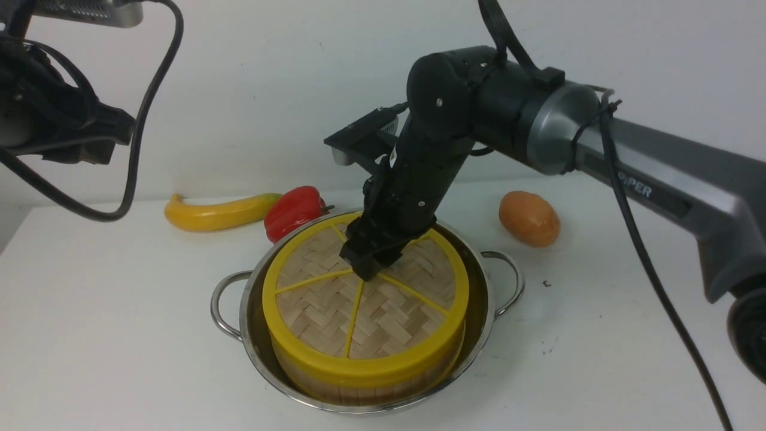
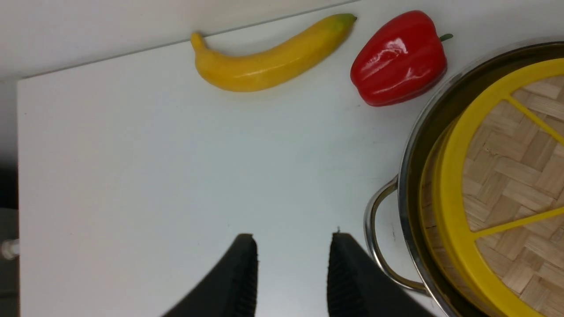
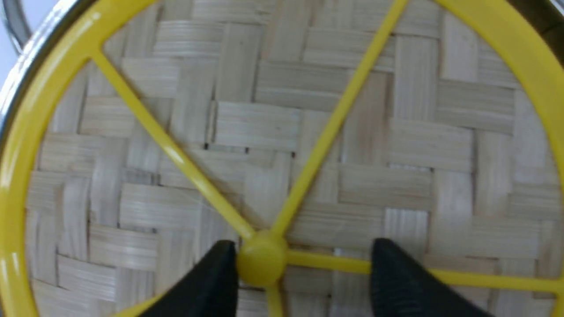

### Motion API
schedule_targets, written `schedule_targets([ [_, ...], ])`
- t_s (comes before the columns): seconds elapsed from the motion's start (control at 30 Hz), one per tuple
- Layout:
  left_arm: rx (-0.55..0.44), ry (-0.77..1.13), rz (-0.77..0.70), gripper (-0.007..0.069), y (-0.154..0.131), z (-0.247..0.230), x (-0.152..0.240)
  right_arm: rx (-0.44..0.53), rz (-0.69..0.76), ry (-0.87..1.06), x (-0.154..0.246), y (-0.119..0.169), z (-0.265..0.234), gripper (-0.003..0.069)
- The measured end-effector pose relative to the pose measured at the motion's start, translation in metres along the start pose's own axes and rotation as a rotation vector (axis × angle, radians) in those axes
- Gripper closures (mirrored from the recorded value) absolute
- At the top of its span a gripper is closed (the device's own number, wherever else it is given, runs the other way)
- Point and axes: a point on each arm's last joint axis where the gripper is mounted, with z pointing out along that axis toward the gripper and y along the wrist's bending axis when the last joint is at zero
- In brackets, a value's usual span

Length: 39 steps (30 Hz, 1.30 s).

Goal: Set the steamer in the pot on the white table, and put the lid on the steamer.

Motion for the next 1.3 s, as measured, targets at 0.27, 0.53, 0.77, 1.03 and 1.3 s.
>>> schedule_targets([
  [0.27,-0.001,-0.003,0.000,0.0407,0.000,0.000,0.000,0.111,-0.062,-0.188,-0.024,0.002,-0.077,0.0272],
  [0.53,-0.001,-0.008,0.000,0.0407,0.000,0.000,-0.001,0.420,-0.067,-0.390,-0.018,-0.004,-0.197,0.0393],
  [0.77,-0.005,-0.031,0.000,0.0407,0.000,0.000,-0.003,0.546,0.041,-0.527,0.017,-0.016,-0.286,0.0597],
  [1.03,-0.008,-0.052,0.000,0.0407,0.001,0.000,-0.005,0.583,0.131,-0.764,0.083,0.002,-0.397,0.0692],
  [1.3,-0.009,-0.059,0.000,0.0407,0.001,0.000,-0.005,0.703,0.165,-0.900,0.170,0.049,-0.468,0.0692],
])
